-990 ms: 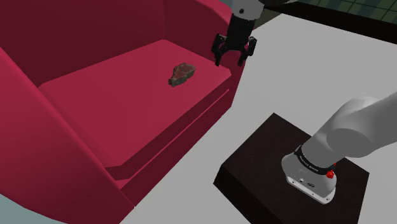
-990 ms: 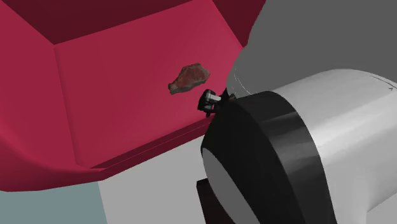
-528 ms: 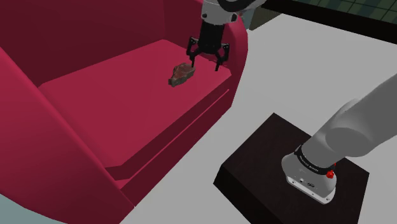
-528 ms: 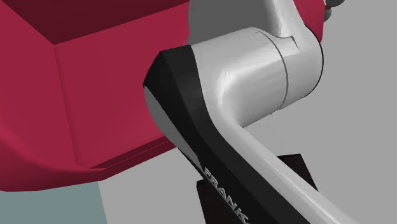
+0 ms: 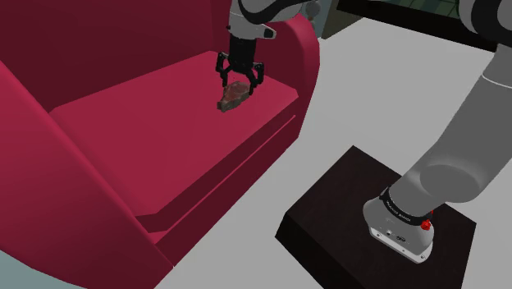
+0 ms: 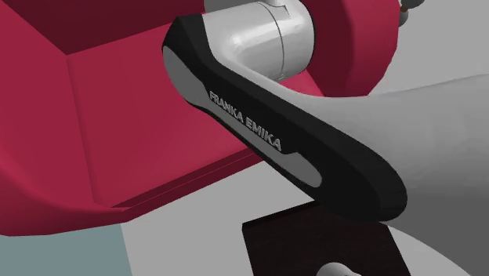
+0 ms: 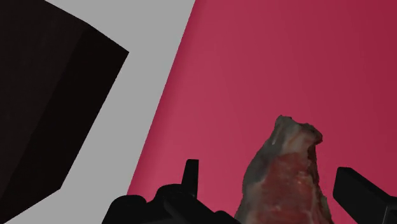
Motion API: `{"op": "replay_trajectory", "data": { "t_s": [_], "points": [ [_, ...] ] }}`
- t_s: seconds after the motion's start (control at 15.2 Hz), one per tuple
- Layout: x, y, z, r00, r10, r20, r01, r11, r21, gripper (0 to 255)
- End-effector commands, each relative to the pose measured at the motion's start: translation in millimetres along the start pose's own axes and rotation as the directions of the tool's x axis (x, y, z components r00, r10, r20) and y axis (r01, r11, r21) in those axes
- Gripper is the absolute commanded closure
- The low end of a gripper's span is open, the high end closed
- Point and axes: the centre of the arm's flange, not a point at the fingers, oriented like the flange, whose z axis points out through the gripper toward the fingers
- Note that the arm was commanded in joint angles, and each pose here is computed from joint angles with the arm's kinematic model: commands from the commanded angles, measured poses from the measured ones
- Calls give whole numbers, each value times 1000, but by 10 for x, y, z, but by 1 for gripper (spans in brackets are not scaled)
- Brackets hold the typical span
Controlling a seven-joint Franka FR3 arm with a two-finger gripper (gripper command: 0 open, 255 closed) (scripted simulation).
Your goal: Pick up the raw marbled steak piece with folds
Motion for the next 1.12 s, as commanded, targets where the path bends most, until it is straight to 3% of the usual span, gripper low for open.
{"op": "replay_trajectory", "data": {
  "t_s": [0.0,0.13,0.73,0.79,1.06],
  "points": [
    [88,-246,144,996,89,13,-89,996,-1,0],
    [169,-386,217,990,143,21,-143,990,-2,0],
    [235,-374,611,990,143,21,-143,990,-2,0],
    [237,-377,608,990,143,21,-143,990,-2,255],
    [234,-376,608,990,143,21,-143,990,-2,255]
  ]
}}
